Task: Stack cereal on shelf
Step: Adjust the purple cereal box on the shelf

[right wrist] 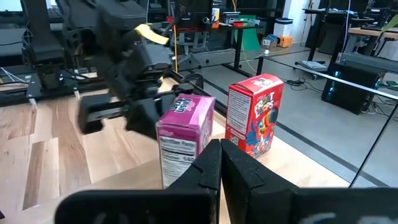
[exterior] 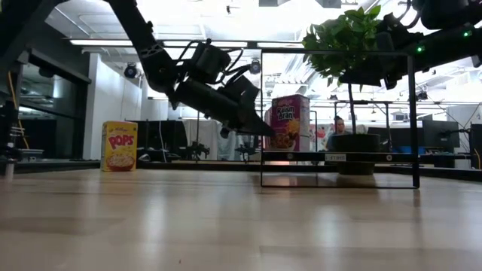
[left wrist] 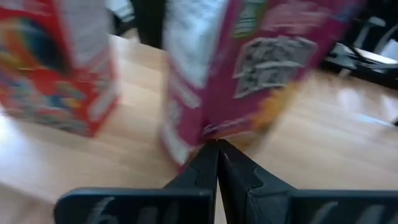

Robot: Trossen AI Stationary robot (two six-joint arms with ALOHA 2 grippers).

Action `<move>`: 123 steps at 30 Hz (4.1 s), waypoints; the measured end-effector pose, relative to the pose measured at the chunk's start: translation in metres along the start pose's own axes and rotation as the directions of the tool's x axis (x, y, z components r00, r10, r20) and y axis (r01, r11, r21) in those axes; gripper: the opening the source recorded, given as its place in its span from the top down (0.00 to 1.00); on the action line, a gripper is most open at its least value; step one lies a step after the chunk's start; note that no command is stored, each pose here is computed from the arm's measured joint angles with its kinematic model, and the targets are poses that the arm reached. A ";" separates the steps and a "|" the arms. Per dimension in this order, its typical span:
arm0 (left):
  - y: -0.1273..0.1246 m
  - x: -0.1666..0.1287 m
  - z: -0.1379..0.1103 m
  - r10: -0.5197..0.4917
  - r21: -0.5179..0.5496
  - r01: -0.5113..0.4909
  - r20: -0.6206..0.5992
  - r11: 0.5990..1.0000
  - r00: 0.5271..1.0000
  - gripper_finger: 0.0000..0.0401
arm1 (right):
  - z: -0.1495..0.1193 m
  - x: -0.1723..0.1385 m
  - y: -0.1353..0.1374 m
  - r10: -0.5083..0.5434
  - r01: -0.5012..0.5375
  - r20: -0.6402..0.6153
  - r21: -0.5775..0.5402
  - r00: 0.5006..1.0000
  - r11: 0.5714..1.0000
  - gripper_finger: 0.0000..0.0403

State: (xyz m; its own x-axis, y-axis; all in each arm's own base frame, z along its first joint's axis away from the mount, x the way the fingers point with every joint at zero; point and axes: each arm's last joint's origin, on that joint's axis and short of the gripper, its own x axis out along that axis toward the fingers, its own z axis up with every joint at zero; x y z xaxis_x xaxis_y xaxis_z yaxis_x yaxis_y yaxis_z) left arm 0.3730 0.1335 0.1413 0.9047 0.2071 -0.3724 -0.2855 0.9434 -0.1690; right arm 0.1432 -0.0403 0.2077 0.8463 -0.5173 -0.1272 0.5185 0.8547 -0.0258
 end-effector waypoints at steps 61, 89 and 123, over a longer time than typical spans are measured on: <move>0.008 0.023 0.006 -0.204 0.082 0.204 -0.017 0.975 0.979 1.00 | -0.033 0.110 -0.031 0.432 -0.278 -0.419 0.381 0.799 0.882 1.00; 0.016 0.023 0.009 -0.113 0.032 0.113 -0.003 0.993 0.994 1.00 | -0.033 0.111 -0.035 0.339 -0.209 -0.433 0.321 0.835 0.924 1.00; 0.007 0.023 0.010 -0.175 0.002 0.175 0.003 0.985 0.985 1.00 | -0.032 0.112 -0.037 0.277 -0.170 -0.429 0.272 0.860 0.947 1.00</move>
State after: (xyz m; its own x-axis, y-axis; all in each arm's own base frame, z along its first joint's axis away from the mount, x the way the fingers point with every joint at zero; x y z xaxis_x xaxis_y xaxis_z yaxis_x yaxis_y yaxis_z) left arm 0.3951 0.1476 0.1403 0.9415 0.0398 -0.3346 -0.1224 0.9656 -0.2295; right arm 0.2151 -0.1286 0.1629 0.8191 -0.1890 -0.5416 0.3804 0.8856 0.2664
